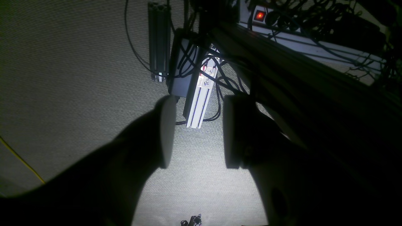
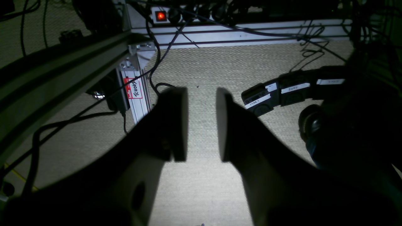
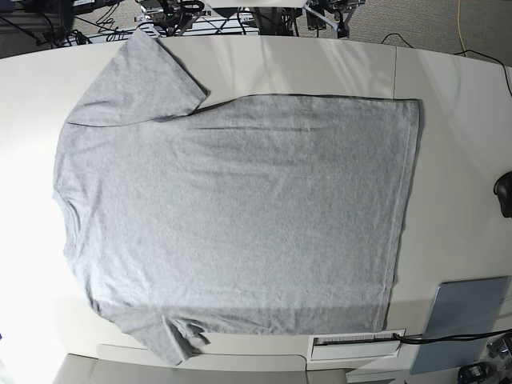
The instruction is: Fold the T-shirt properly
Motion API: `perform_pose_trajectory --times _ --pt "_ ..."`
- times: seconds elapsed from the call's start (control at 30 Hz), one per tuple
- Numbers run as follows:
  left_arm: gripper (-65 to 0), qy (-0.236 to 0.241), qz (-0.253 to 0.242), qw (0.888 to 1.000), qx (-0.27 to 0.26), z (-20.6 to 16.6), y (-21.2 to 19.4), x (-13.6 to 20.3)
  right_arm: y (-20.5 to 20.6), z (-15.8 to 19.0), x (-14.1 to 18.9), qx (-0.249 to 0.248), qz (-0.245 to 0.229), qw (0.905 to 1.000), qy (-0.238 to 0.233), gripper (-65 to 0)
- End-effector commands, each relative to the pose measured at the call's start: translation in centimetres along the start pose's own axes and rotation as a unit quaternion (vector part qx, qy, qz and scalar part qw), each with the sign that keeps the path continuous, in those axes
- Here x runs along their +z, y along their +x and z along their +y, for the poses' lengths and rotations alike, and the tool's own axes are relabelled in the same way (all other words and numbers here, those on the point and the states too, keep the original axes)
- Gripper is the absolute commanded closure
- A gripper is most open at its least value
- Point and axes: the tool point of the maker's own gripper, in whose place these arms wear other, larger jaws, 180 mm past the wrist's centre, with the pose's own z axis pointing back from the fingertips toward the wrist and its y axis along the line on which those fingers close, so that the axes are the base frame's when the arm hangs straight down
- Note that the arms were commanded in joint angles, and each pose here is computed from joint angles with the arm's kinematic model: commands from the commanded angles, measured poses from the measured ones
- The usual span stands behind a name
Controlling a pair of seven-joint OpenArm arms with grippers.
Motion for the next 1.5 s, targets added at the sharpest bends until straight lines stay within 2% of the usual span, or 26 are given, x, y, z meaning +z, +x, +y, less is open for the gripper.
perform_pose_trajectory --times 0.0,0.73,0.83,0.93,1.03,1.27,1.47 --pt "-26.2 -0.004 0.003 1.000 0.001 -0.1 -0.4 0.1 0.4 -0.7 0.0 0.001 -0.008 0.9999 -0.007 -16.2" --pt "-26.2 -0.003 0.002 1.000 0.001 -0.1 -0.5 0.1 -0.3 -0.8 0.1 0.002 -0.003 1.0000 -0.007 -16.2" --pt "-26.2 -0.001 0.007 1.000 -0.001 0.3 -1.2 0.2 -1.5 -1.1 0.3 0.016 0.005 0.9998 -0.009 -16.2" --pt "-26.2 0.003 0.014 0.999 -0.036 1.0 -2.0 0.4 -3.2 -1.1 0.6 0.054 0.017 0.9984 -0.009 -16.2" --pt "-26.2 0.008 0.016 0.998 -0.064 1.8 -2.8 0.8 -5.1 -1.1 0.9 0.068 0.030 0.9972 -0.007 -16.1" --pt "-26.2 -0.030 0.018 0.997 -0.070 2.5 -5.3 2.8 -9.2 -3.3 2.3 0.083 0.064 0.9943 -0.018 -16.1" --pt "-26.2 -0.051 -0.004 0.998 -0.040 4.5 -5.8 6.4 -12.1 -6.6 5.5 0.116 0.078 0.9897 -0.031 -16.1"
